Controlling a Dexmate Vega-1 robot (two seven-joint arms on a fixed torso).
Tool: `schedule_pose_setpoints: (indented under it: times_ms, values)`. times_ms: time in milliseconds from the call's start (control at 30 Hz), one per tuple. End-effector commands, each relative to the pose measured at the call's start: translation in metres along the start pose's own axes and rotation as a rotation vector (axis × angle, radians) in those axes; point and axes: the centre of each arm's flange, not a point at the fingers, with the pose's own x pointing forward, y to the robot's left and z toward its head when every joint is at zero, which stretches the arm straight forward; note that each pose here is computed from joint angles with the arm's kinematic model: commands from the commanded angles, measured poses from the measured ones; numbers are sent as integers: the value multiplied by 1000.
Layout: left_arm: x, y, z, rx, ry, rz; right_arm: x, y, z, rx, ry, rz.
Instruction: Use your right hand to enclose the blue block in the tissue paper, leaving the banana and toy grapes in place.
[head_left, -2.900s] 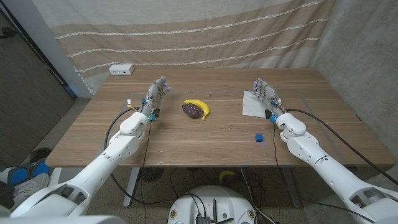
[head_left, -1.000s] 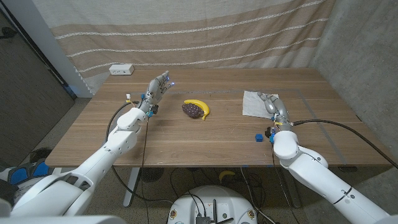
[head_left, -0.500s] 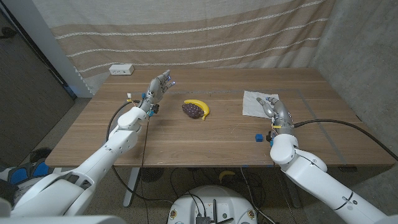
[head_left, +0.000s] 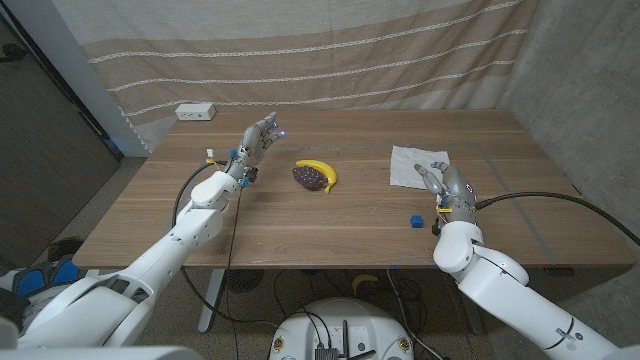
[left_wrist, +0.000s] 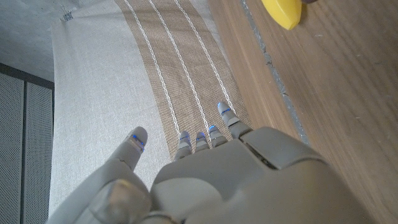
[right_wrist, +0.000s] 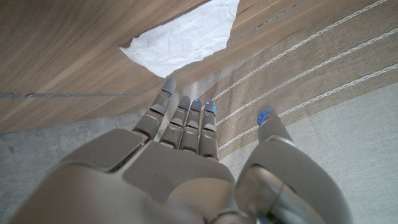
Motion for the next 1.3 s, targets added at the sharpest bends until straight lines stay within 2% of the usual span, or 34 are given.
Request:
schedule_pose_setpoints:
  times_ms: [33,467,767,1300]
  values:
    - [-1,-5,2,2,-6,-12,-19,-4,2,-91,27,0]
    - [-4,-10,5,8,-19,-22,-39,-5,2,-157,60,14]
    - [-4,-15,5,-2,-26,-29,-52,-4,7,-201,64,7]
    - [-11,-13,7,0,-33,-41,-69,5,6,-272,104,-3]
